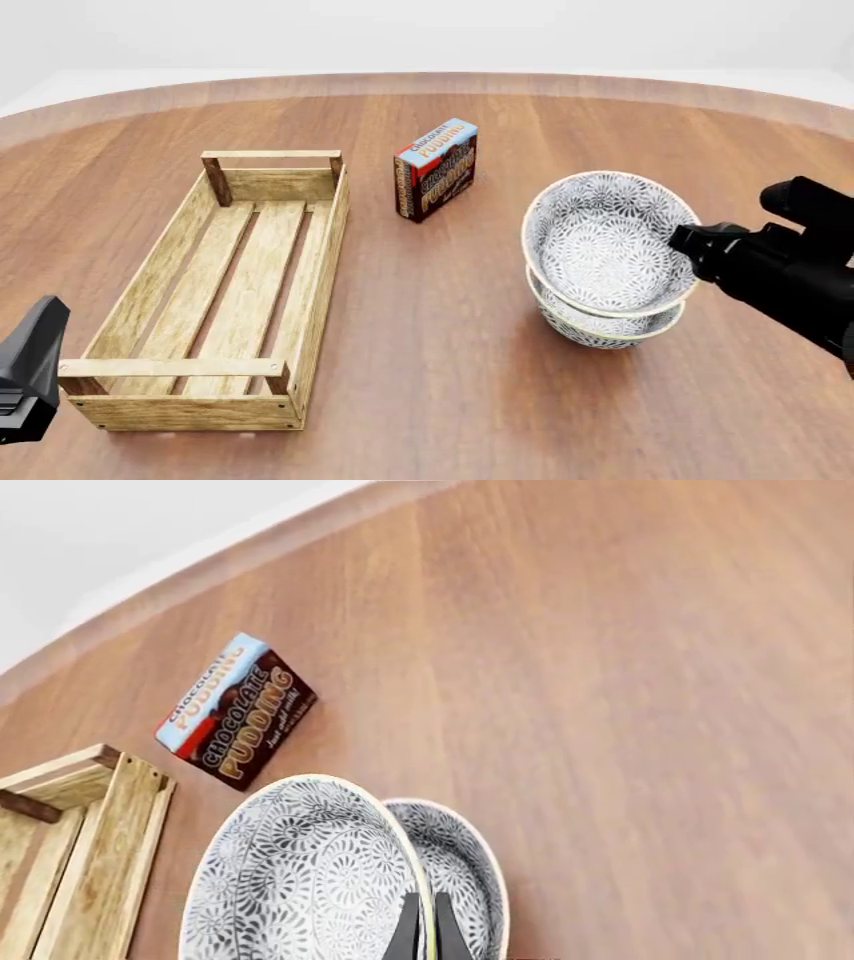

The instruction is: Stack the left bowl on the right bowl and place them in the tray.

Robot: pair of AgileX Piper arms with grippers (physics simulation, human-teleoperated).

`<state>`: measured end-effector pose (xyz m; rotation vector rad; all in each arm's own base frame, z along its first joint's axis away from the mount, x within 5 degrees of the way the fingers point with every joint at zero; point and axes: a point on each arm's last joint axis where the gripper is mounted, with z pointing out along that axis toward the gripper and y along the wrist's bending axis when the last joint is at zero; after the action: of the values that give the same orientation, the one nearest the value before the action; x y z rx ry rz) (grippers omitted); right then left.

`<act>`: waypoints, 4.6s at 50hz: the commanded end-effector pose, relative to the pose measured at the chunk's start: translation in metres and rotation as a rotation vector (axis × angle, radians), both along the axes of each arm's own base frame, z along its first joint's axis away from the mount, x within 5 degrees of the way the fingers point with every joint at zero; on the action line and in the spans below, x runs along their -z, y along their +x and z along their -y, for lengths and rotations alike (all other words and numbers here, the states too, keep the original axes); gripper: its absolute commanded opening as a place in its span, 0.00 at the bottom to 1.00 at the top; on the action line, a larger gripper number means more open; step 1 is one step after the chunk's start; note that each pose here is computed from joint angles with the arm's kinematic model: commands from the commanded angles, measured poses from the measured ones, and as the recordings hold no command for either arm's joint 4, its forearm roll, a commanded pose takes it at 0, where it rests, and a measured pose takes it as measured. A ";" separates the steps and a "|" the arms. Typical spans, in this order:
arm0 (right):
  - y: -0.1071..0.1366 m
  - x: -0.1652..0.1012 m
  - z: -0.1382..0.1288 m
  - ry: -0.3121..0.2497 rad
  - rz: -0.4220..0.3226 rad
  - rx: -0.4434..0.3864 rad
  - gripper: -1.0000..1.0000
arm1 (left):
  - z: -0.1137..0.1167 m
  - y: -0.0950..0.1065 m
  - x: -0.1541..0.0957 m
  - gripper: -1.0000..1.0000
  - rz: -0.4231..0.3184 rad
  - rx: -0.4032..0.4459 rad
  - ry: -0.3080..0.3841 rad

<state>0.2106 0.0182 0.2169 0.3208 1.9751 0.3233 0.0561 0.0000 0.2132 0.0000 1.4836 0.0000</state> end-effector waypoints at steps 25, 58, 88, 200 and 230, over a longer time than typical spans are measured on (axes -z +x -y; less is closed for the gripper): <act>0.002 0.030 0.004 0.033 -0.034 0.039 1.00 | 0.000 0.000 0.000 1.00 0.000 0.000 0.000; -0.011 -0.010 0.012 0.018 0.028 0.065 1.00 | 0.000 0.000 0.000 1.00 0.000 0.000 0.000; 0.014 0.029 0.028 0.016 -0.052 0.140 1.00 | 0.000 0.000 0.000 1.00 0.000 0.000 0.000; 0.062 -0.125 -0.089 0.019 0.185 -0.291 0.00 | 0.000 0.000 0.000 1.00 0.000 0.000 0.000; 0.133 -0.129 -0.198 0.041 0.174 -0.476 0.00 | 0.000 0.000 0.000 1.00 0.000 0.000 0.000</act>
<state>0.3271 0.1839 0.3465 -0.1897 1.8524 0.5735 0.0561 0.0000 0.2132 0.0000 1.4836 0.0000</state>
